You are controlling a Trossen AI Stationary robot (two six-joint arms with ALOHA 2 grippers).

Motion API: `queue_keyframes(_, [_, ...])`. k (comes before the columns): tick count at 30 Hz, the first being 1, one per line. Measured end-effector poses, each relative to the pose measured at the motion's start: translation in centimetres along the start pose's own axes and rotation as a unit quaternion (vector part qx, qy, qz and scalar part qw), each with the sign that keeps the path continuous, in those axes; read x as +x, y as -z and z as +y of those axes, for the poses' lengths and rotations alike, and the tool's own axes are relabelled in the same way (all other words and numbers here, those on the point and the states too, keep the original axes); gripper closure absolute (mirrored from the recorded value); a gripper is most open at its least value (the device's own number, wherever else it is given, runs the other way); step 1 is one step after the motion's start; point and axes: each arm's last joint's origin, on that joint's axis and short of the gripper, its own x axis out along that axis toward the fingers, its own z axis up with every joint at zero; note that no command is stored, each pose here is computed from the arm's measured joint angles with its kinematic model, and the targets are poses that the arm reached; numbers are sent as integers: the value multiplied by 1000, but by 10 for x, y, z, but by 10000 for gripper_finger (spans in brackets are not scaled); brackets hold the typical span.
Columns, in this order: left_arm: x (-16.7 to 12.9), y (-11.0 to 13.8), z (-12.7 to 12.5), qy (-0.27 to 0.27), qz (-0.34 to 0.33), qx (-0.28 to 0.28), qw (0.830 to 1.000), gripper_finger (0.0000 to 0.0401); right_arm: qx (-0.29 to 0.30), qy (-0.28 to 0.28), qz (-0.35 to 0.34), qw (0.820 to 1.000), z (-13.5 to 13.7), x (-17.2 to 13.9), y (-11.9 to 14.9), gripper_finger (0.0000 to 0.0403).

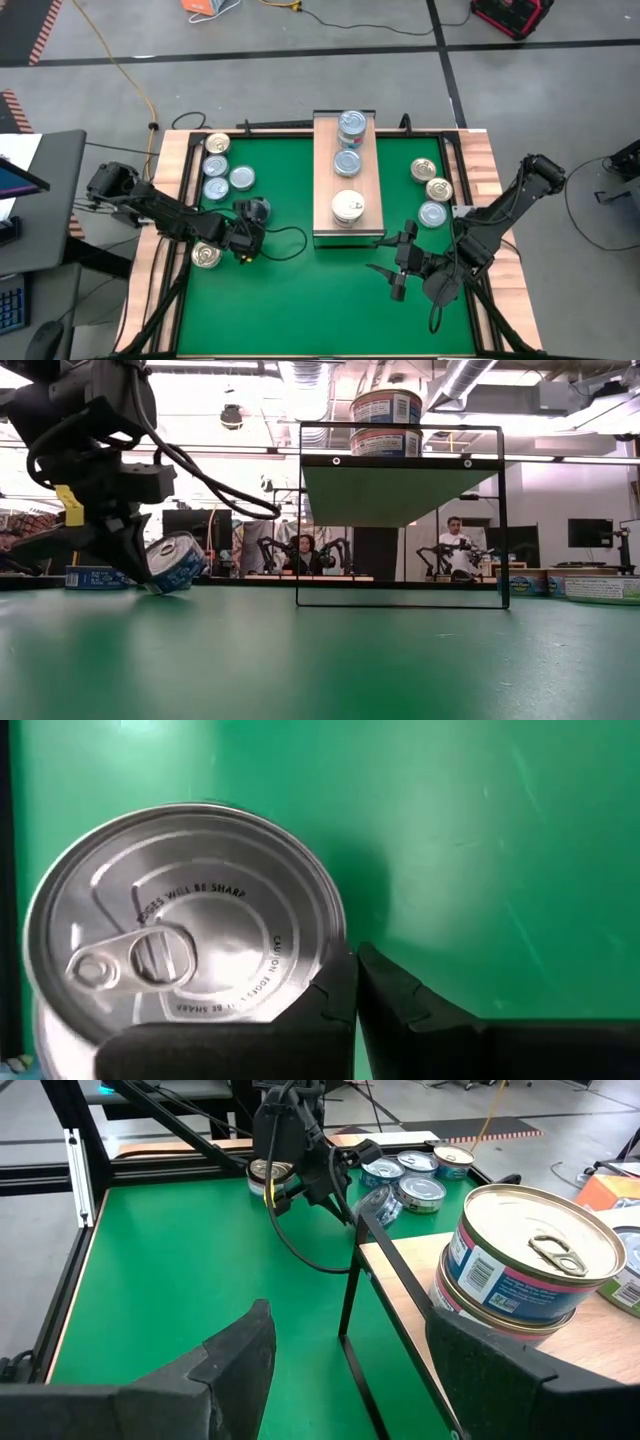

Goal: Stack canned seafood by type on shelf
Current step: Stack the blue tuna can on top of the green tuna can on the shelf

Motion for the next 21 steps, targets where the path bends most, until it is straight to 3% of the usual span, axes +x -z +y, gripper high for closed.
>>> queue_keyframes(11, [1, 3, -2, 25, 9, -33, 999, 401, 0, 0, 0, 1000, 0, 0, 0, 117])
queue_keyframes(21, [1, 4, -6, 90, 27, -58, 994, 401, 0, 0, 0, 1000, 0, 0, 0, 117])
